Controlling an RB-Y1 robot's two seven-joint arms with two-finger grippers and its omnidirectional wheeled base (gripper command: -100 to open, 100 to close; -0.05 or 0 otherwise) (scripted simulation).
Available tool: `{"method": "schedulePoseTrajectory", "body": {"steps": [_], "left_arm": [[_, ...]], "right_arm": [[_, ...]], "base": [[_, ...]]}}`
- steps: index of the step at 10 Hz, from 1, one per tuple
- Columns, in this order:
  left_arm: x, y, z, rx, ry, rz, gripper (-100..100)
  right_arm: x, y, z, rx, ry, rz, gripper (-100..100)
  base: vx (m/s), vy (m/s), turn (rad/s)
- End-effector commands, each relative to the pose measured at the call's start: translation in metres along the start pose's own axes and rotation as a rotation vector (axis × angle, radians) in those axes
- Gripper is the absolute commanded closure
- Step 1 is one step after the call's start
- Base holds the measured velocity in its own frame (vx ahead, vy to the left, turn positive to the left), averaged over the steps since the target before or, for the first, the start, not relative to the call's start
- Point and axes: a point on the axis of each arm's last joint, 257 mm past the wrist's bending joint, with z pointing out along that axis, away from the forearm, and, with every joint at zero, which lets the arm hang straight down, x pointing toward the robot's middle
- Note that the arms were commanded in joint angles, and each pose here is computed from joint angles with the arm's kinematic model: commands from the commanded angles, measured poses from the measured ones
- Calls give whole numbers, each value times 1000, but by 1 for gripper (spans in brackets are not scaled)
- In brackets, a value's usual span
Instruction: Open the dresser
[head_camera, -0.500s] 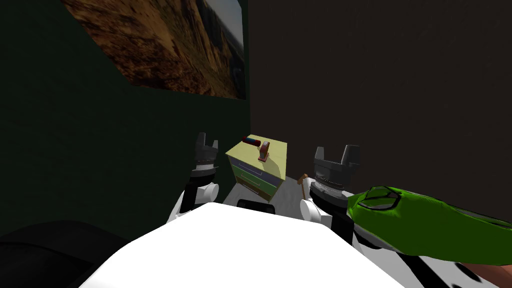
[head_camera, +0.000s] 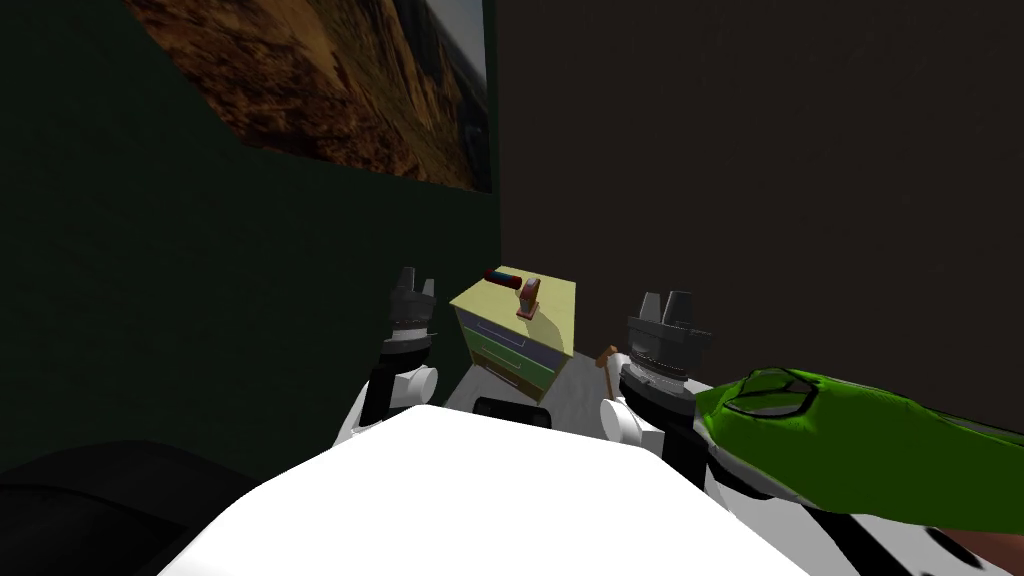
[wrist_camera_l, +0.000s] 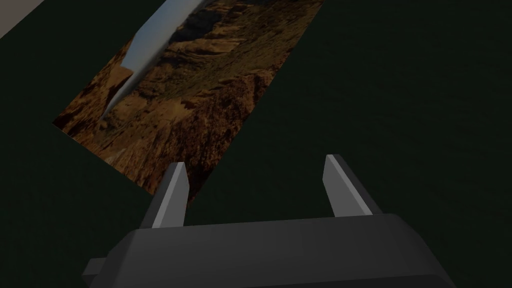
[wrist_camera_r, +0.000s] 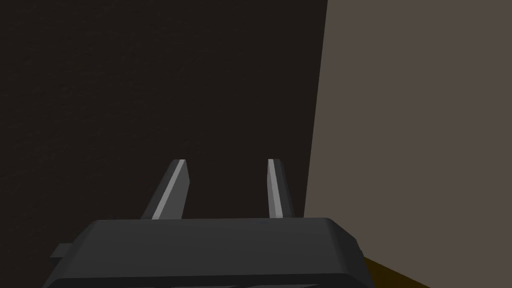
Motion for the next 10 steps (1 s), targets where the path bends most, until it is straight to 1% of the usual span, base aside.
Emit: {"method": "schedulePoseTrajectory", "body": {"steps": [1,4,5,8,10], "left_arm": [[0,0,0,0,0,0,0],[0,0,0,0,0,0,0],[6,5,0,-7,40,16,-100],[18,22,-4,-34,116,51,-100],[24,38,-7,-60,153,70,-100]], "right_arm": [[0,0,0,0,0,0,0],[0,0,0,0,0,0,0],[0,0,0,0,0,0,0],[0,0,0,1,0,0,0],[0,0,0,1,0,0,0]], "base": [[0,0,0],[0,0,0],[7,4,-16],[1,16,-30],[4,25,-38]]}}
